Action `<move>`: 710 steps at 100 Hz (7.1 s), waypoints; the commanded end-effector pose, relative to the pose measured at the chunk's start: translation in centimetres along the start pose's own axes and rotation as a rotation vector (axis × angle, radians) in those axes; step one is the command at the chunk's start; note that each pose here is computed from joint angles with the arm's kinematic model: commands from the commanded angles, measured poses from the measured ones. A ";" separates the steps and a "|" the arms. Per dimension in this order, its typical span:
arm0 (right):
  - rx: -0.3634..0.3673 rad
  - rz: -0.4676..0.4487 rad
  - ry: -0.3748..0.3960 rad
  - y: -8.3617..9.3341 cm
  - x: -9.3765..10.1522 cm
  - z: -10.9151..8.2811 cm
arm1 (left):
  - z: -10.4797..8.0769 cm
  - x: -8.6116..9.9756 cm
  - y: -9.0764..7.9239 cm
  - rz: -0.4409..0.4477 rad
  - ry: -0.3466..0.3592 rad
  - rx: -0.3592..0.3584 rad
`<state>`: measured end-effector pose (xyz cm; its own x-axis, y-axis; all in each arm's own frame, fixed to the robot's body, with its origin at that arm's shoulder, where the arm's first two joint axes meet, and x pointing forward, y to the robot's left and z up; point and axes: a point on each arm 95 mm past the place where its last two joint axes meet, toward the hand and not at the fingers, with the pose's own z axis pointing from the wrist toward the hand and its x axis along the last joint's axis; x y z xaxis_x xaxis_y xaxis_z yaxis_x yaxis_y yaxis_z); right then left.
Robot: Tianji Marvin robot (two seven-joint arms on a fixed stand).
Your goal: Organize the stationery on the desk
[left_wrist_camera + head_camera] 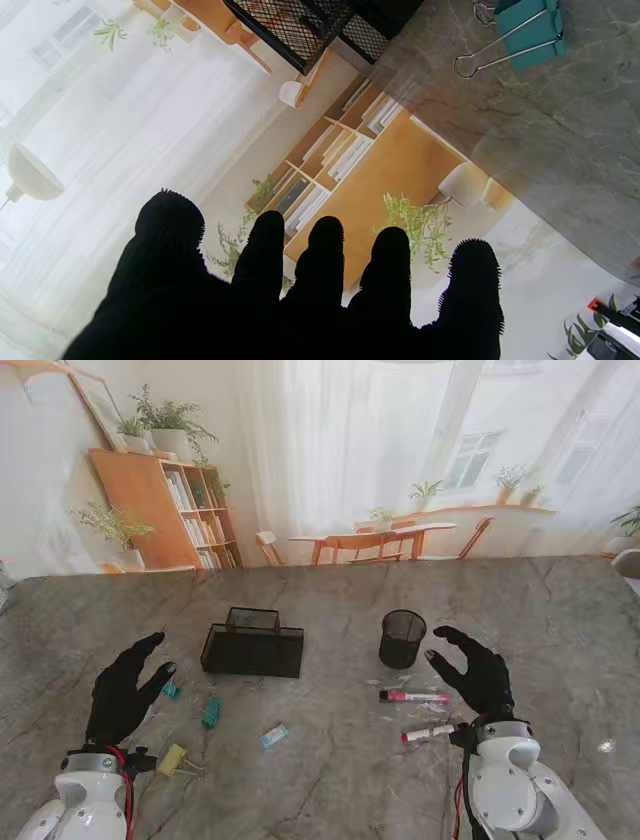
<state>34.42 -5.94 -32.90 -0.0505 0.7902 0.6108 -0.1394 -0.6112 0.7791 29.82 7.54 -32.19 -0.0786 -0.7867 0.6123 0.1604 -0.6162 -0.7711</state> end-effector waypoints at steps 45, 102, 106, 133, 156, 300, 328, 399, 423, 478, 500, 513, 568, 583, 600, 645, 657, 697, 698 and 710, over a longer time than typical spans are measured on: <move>0.020 0.018 0.002 -0.5 0.0 0.1 | 0.5 -0.3 0.6 -0.010 0.010 -0.041; 0.084 -0.100 0.122 1.6 0.7 -0.4 | 1.0 0.1 1.0 -0.052 0.021 -0.071; 0.097 -0.135 0.142 1.9 0.6 -0.4 | 1.0 0.2 0.9 -0.051 0.022 -0.068; 0.168 -0.414 0.318 3.3 0.1 -0.1 | 0.5 0.2 0.6 -0.048 0.029 -0.041; 0.265 -0.627 0.462 2.9 -0.1 0.5 | 0.6 0.4 0.6 -0.054 0.027 -0.038; 0.621 -0.926 0.532 -5.6 -0.1 6.2 | 1.4 1.1 1.2 -0.062 0.020 -0.088; 0.670 -0.931 0.541 -6.3 -0.6 6.7 | 1.3 1.1 1.1 -0.058 0.020 -0.083; 0.746 -0.992 0.604 -8.1 -2.1 6.8 | 1.0 1.1 0.8 -0.047 0.022 -0.064; 0.752 -0.992 0.653 -8.3 -2.3 7.0 | 1.0 1.1 0.9 -0.048 0.021 -0.066; 0.795 -0.909 0.615 -8.1 -2.0 7.4 | 1.0 1.1 0.8 -0.047 0.022 -0.054; 0.748 -0.795 0.543 -7.9 -1.6 7.7 | 1.0 1.1 0.8 -0.049 0.022 -0.053; 0.712 -0.742 0.511 -7.5 -1.2 7.8 | 1.0 1.1 0.8 -0.050 0.022 -0.051; 0.497 -0.522 0.394 -4.4 1.9 8.3 | 1.0 1.2 0.8 -0.055 0.025 -0.048; 0.415 -0.395 0.318 -3.8 3.1 8.1 | 1.0 1.2 0.8 -0.055 0.027 -0.034; 0.323 -0.226 0.211 -2.8 5.0 8.1 | 0.8 1.2 0.7 -0.055 0.028 -0.027; 0.115 0.075 0.021 0.4 8.7 10.3 | 0.6 1.2 0.6 -0.056 0.029 -0.026; 0.088 0.110 -0.026 0.8 8.9 11.8 | 0.6 1.2 0.6 -0.057 0.028 -0.026; 0.028 0.148 -0.111 1.3 9.1 16.4 | 0.7 1.2 0.6 -0.054 0.025 -0.031; 0.028 0.148 -0.112 1.3 9.1 16.5 | 0.7 1.2 0.6 -0.054 0.025 -0.031; 0.030 0.200 -0.125 0.5 9.0 17.4 | 0.7 1.2 0.6 -0.053 0.023 -0.031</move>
<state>50.54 -0.61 -24.90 0.0628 0.6830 0.7277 -0.1186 -0.7189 0.6850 30.64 6.45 -31.70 -0.1125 -0.7563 0.6444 0.1288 -0.6542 -0.7453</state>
